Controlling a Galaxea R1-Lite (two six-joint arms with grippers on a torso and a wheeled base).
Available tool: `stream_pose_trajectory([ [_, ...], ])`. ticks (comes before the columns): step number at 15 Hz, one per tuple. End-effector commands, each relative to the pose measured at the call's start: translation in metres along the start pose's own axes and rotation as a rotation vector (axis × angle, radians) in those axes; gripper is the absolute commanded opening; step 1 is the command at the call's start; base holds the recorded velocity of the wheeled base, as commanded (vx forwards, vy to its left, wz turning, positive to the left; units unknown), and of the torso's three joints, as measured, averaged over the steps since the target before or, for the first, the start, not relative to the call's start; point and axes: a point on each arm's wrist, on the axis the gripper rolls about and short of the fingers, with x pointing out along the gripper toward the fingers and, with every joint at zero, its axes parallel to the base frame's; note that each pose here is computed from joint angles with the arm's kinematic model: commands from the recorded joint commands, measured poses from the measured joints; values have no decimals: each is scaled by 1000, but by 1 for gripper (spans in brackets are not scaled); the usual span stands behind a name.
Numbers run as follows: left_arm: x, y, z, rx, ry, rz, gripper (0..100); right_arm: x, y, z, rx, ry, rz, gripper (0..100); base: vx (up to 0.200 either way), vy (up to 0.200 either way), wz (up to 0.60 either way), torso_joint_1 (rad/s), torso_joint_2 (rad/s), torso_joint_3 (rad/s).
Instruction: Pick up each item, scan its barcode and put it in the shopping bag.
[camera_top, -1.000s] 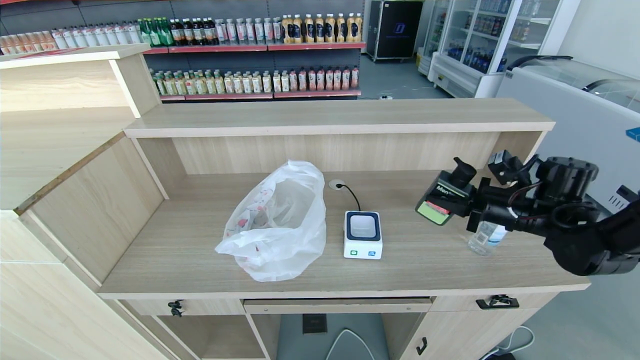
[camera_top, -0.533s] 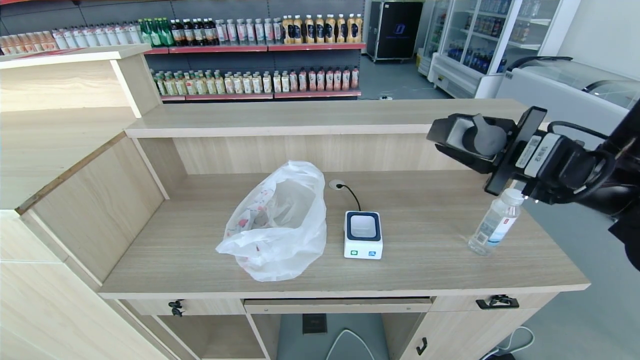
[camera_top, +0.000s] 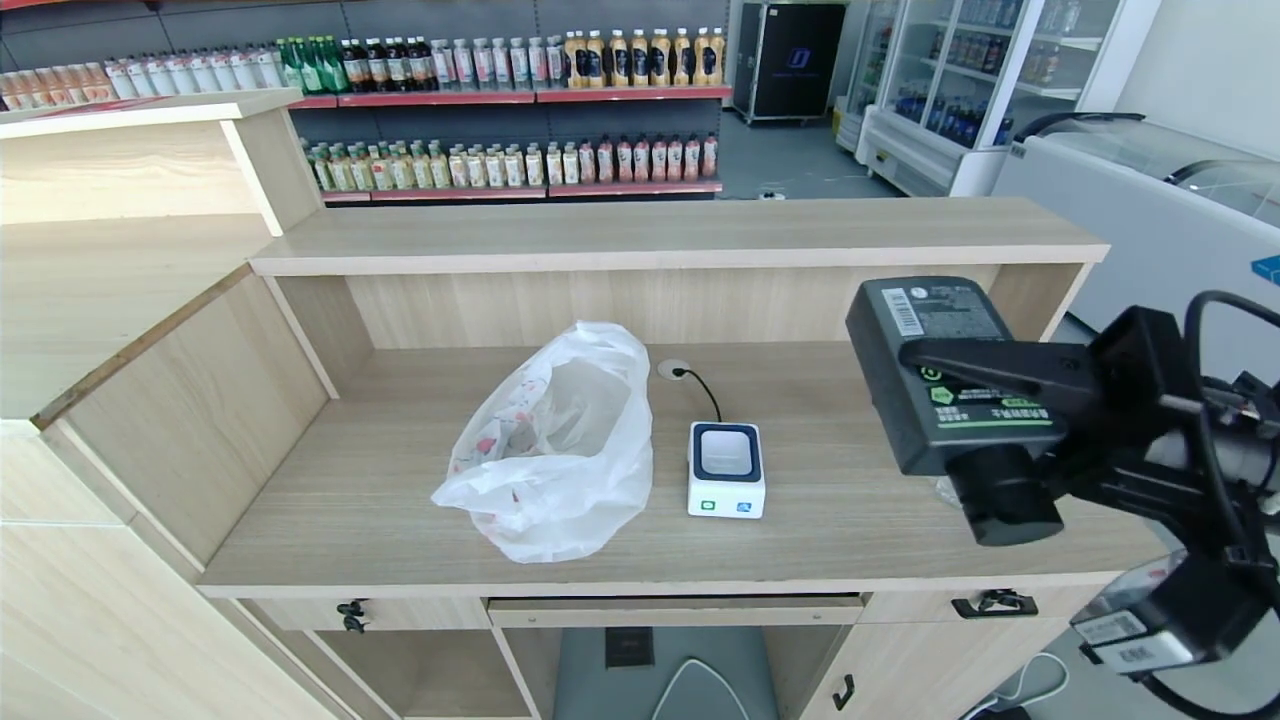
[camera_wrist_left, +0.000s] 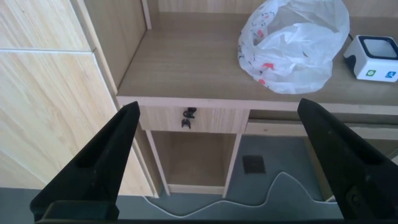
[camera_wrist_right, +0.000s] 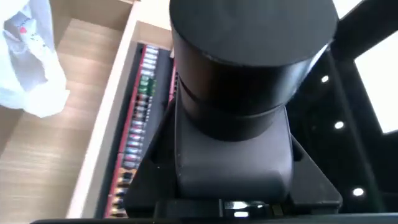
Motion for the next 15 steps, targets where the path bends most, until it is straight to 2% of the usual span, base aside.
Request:
stream_pose_trajectory([
  [1,0,0,0,0,0,-1,100,-6,-20,19,-180,-69,-97,0,0,0,0,0,0,0],
  [2,0,0,0,0,0,-1,100,-1,-24,31,-245,-119,-144,0,0,0,0,0,0,0],
  [3,0,0,0,0,0,1,100,-1,-24,39,-255,-137,-152,0,0,0,0,0,0,0],
  [4,0,0,0,0,0,-1,100,0,-21,53,-272,-124,-140,0,0,0,0,0,0,0],
  [6,0,0,0,0,0,1,100,4,-27,64,-316,-154,-184,0,0,0,0,0,0,0],
  [15,0,0,0,0,0,1,100,10,-39,72,-398,-164,-275,0,0,0,0,0,0,0],
])
